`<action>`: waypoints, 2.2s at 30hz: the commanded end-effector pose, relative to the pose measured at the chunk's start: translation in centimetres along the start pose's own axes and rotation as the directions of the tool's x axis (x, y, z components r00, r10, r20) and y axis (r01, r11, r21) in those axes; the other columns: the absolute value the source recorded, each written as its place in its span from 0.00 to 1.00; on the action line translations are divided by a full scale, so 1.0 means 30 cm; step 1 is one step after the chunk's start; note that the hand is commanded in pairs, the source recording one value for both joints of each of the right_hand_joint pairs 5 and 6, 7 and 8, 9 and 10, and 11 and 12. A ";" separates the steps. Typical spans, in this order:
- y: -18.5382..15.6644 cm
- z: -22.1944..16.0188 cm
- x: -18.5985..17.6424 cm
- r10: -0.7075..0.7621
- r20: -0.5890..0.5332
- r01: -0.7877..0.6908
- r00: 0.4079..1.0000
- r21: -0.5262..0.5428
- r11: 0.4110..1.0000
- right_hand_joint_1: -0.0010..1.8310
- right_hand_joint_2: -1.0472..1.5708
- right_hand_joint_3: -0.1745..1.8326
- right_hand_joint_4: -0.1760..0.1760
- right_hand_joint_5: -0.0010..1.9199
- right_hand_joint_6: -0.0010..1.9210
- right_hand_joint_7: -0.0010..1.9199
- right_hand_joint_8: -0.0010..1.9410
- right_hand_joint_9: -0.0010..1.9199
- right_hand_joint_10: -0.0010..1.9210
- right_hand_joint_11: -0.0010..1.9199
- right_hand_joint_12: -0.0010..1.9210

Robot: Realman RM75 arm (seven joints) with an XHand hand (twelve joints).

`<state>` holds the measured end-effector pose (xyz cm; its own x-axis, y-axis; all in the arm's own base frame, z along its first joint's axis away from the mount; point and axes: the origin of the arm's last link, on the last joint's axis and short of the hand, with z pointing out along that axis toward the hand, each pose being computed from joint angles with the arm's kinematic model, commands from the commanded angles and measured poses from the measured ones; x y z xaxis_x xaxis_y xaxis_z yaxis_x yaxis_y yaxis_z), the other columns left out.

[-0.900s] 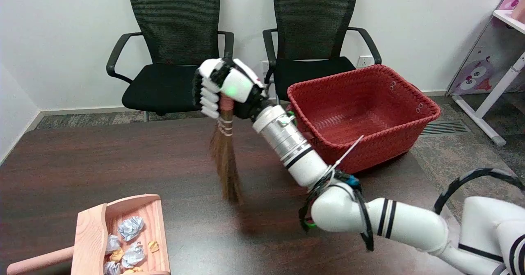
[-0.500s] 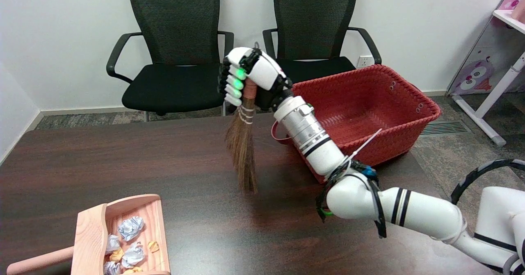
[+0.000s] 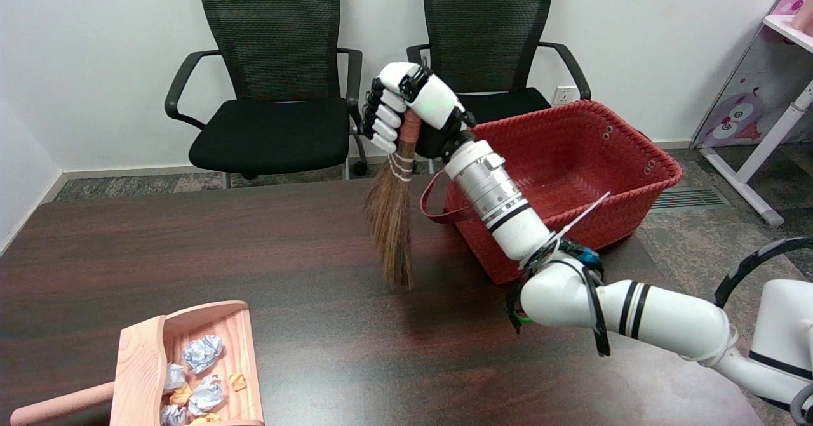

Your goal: Place the broom in the basket.

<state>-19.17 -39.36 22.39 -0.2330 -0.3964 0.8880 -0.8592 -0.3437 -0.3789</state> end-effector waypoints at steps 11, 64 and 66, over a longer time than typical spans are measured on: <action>-0.670 0.188 0.163 -0.177 0.173 0.151 0.969 0.152 0.977 0.48 1.00 0.70 0.47 1.00 1.00 1.00 0.99 1.00 1.00 1.00 1.00; -0.176 -0.141 0.514 -0.076 0.266 0.116 0.961 -0.138 0.984 0.50 0.97 0.75 0.49 1.00 1.00 1.00 0.99 1.00 1.00 1.00 1.00; -0.164 -0.140 0.507 -0.078 0.275 0.122 0.958 -0.145 0.982 0.49 0.97 0.74 0.45 1.00 1.00 1.00 0.99 1.00 1.00 1.00 1.00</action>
<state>-15.72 -41.35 40.59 -0.0074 -0.5202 0.8540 -0.9106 -0.3494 -0.2207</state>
